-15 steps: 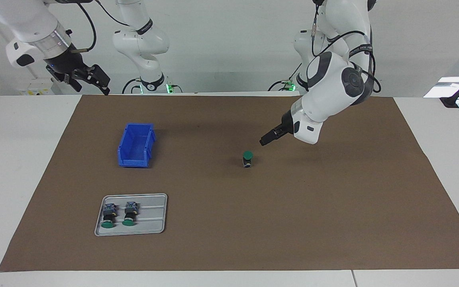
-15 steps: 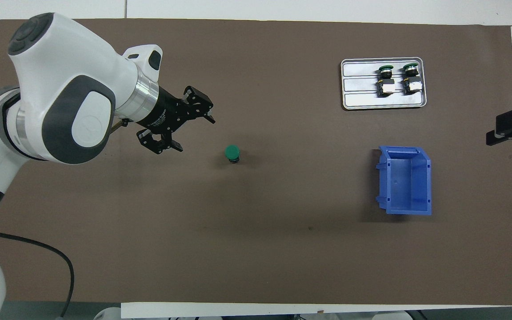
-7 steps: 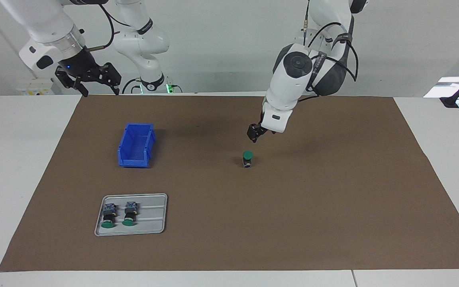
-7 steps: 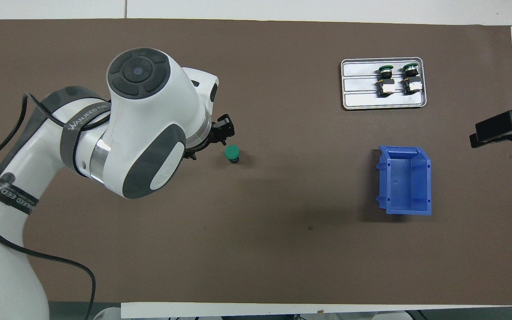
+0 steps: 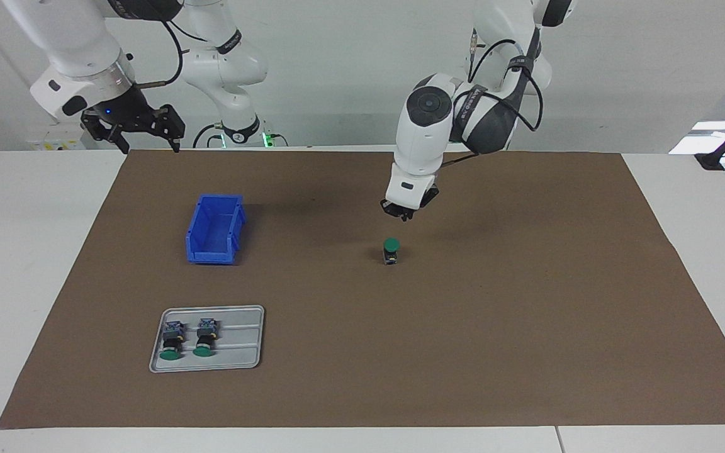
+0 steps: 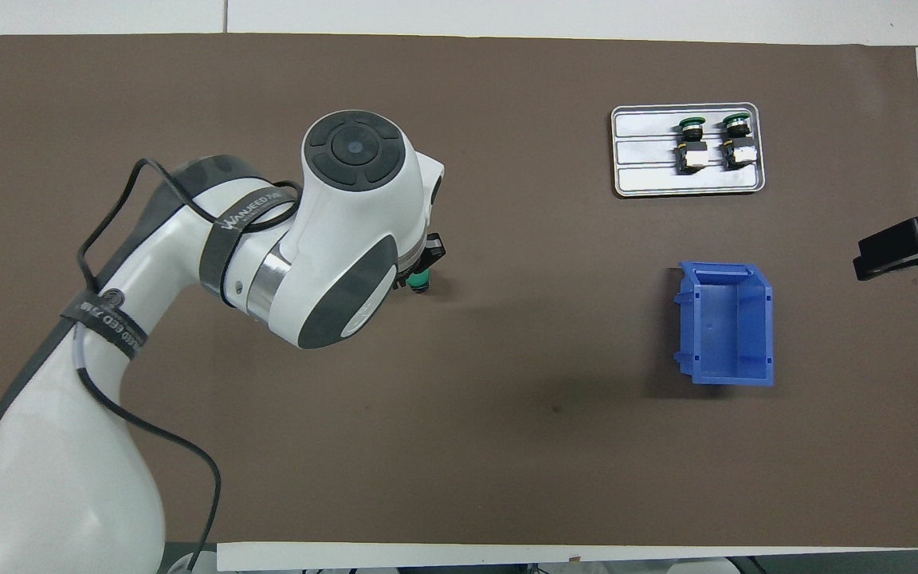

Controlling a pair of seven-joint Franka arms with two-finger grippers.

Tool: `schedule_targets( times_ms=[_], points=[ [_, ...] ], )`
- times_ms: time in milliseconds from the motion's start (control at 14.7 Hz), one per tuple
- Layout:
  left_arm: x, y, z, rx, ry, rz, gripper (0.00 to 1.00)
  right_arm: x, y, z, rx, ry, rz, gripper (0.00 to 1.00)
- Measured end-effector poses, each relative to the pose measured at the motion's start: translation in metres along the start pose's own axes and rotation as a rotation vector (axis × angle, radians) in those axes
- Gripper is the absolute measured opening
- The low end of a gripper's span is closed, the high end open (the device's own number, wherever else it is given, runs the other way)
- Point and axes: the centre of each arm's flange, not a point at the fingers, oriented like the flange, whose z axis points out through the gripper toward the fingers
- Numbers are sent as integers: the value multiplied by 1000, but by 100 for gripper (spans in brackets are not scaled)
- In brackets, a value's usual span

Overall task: Place and press button with both arms
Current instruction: 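Move the left gripper down over the top of the button, then press down on the green button with the left gripper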

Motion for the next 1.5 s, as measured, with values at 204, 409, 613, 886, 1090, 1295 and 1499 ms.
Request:
schedule_targets(
  times_ms=[204, 409, 613, 886, 1090, 1295, 1499],
  points=[
    [-4, 20, 17, 5, -18, 11, 1, 0, 5, 0, 2, 0, 9, 99],
    [4, 22, 11, -32, -4, -2, 1, -1, 7, 0, 2, 0, 14, 99],
    [12, 20, 8, -58, 15, -14, 1, -1, 7, 0, 2, 0, 13, 99],
    [23, 17, 17, -69, 23, -31, 1, -1, 6, 0, 2, 0, 11, 99],
    [23, 16, 28, -66, 21, -31, 1, 0, 5, 0, 2, 0, 9, 99],
    [21, 15, 38, -63, 19, -30, 1, 0, 1, 0, 0, 1, 0, 99],
    [20, 15, 41, -61, 17, -29, 1, 0, -2, -1, -1, 2, -5, 99]
  ],
)
